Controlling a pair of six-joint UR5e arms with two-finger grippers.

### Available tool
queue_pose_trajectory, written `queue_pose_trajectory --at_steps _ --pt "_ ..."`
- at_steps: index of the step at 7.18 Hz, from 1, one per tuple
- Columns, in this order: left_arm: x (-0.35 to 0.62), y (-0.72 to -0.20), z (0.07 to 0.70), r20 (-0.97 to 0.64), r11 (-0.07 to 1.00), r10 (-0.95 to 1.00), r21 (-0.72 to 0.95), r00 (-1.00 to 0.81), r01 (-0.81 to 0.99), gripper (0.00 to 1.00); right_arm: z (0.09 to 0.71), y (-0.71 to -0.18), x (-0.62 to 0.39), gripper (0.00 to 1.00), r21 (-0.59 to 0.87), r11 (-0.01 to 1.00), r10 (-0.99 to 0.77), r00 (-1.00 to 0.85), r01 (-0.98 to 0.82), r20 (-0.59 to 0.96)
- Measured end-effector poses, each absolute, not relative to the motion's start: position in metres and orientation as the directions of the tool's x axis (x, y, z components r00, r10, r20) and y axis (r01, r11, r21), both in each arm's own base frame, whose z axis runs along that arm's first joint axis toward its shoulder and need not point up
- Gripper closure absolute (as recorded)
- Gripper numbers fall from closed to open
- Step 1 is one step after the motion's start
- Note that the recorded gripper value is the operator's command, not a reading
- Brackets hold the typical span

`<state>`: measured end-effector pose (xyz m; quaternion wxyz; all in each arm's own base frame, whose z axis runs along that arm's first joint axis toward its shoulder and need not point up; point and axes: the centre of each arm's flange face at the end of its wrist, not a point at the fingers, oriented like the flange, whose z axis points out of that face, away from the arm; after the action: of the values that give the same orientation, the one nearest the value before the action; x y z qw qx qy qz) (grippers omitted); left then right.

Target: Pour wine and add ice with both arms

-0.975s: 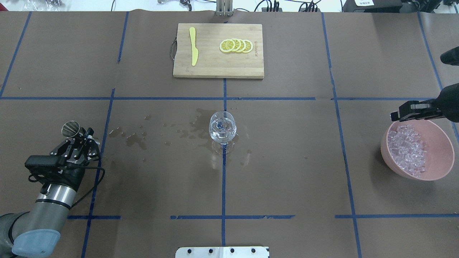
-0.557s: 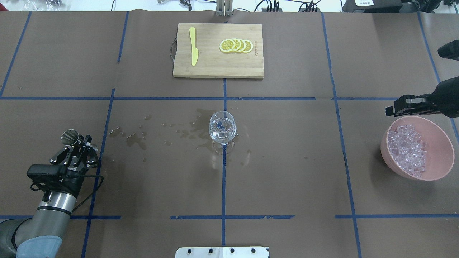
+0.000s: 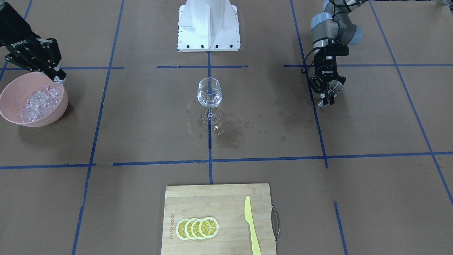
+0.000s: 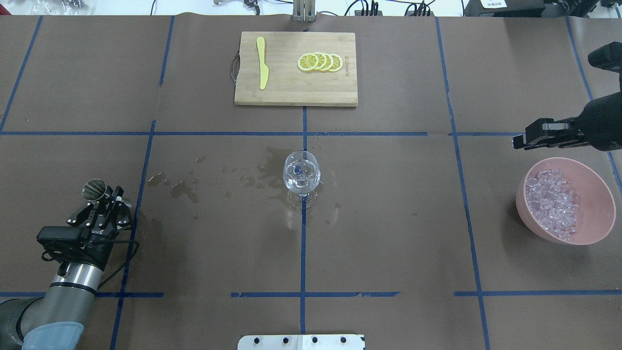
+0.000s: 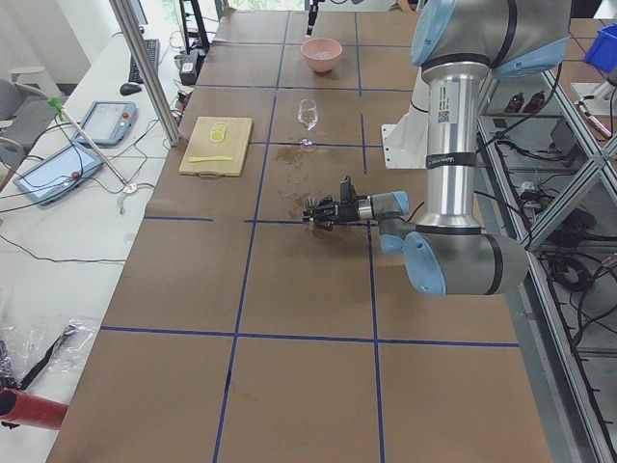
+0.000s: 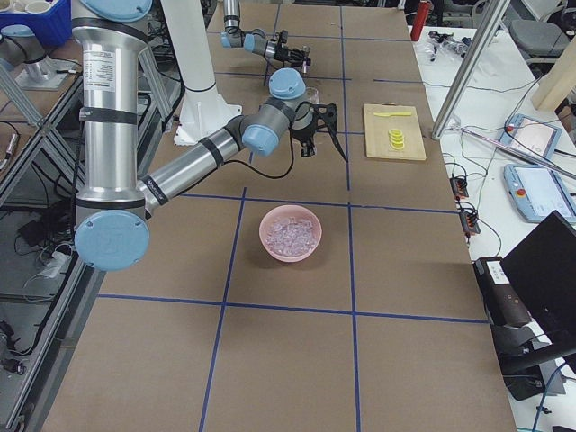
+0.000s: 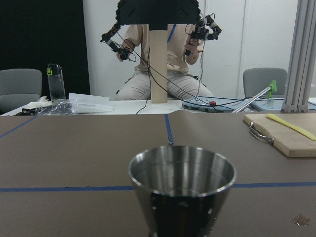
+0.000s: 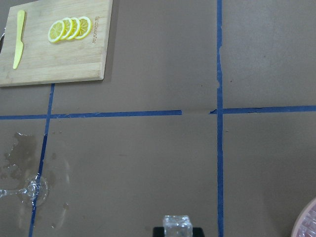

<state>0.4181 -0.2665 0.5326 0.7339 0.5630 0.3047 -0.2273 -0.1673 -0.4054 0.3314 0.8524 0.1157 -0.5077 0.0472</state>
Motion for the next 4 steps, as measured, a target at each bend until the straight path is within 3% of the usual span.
queue_pose_trajectory --at_steps 4 --pt "0.419 -0.266 0.533 -0.703 0.267 0.011 0.687 0.711 0.676 0.58 0.317 -0.410 -0.171 1.00 0.173 0.964 -0.062 0.465 -0.201 0.883"
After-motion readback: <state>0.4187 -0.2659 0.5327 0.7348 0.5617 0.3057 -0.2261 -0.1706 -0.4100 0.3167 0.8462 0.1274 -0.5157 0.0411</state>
